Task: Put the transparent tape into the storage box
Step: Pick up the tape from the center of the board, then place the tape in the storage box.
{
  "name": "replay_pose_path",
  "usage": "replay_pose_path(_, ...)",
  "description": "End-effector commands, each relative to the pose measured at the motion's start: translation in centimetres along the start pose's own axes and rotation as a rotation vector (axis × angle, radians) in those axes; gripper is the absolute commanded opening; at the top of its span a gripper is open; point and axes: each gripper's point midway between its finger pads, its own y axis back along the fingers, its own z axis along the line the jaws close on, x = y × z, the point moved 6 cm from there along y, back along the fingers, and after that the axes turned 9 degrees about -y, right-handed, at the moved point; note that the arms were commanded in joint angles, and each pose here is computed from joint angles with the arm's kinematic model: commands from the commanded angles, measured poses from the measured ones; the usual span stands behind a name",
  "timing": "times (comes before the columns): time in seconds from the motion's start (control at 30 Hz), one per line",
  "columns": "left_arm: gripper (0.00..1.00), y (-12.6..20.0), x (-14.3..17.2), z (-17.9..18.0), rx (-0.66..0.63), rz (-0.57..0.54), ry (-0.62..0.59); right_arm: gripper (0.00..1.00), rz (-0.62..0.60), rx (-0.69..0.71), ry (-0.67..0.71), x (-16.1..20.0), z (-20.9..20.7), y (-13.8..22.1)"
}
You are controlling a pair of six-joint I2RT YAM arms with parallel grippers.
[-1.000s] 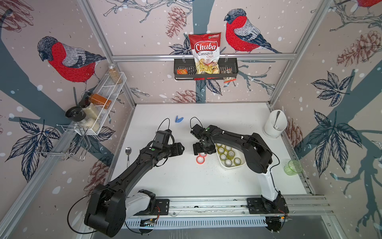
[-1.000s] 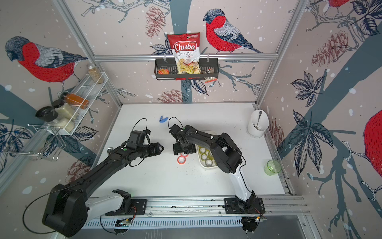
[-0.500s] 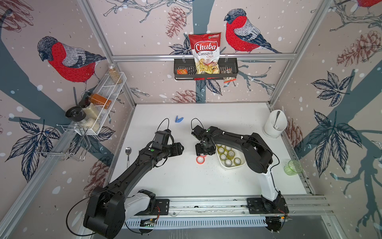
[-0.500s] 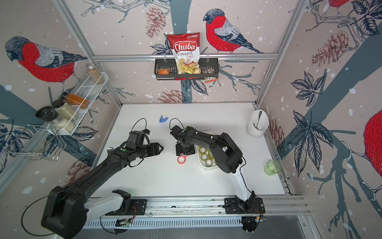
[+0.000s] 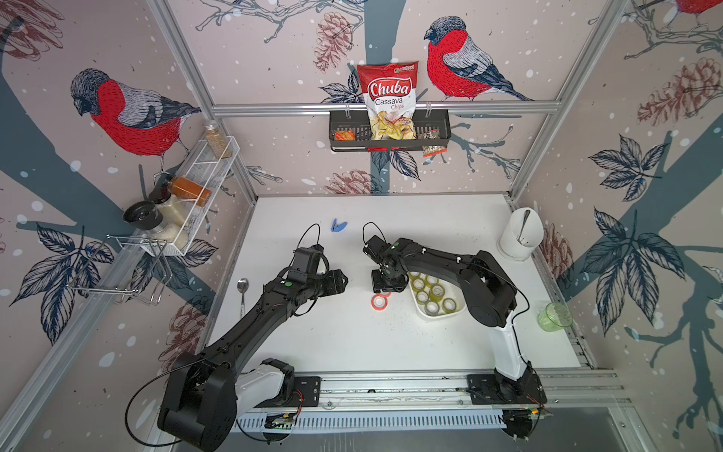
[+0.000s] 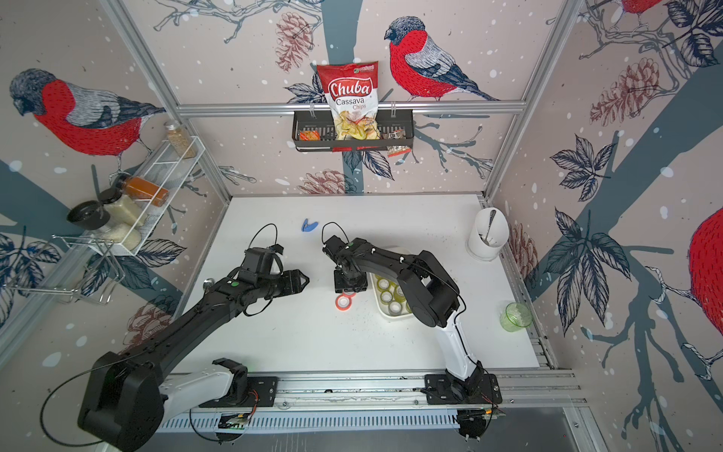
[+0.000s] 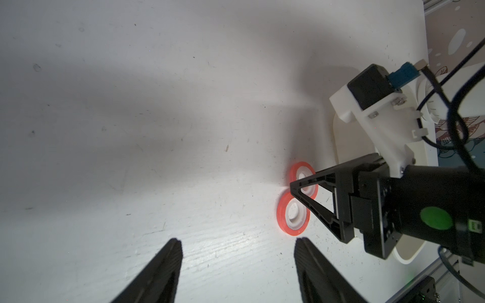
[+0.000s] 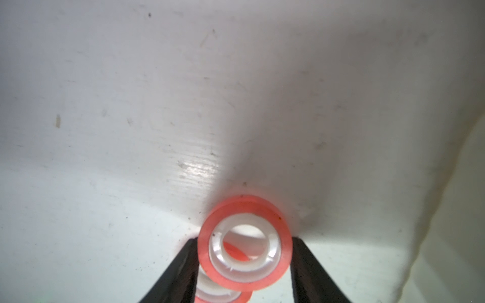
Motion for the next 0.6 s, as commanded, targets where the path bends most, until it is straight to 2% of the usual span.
replay_pose_path(0.0,0.72,0.0,-0.1,0.0,-0.002,-0.006,-0.016,0.54,-0.022,-0.030,-0.007,-0.2,0.7,1.5)
replay_pose_path(0.33,0.72,-0.4,-0.2,0.0,0.007,0.001,-0.016,0.54,-0.122,-0.075,-0.004,-1.1,1.1,8.1)
replay_pose_path(0.57,0.73,-0.8,-0.3,-0.6,0.064,0.011,-0.022,0.54,-0.172,-0.069,-0.063,-1.5,-2.3,11.6)
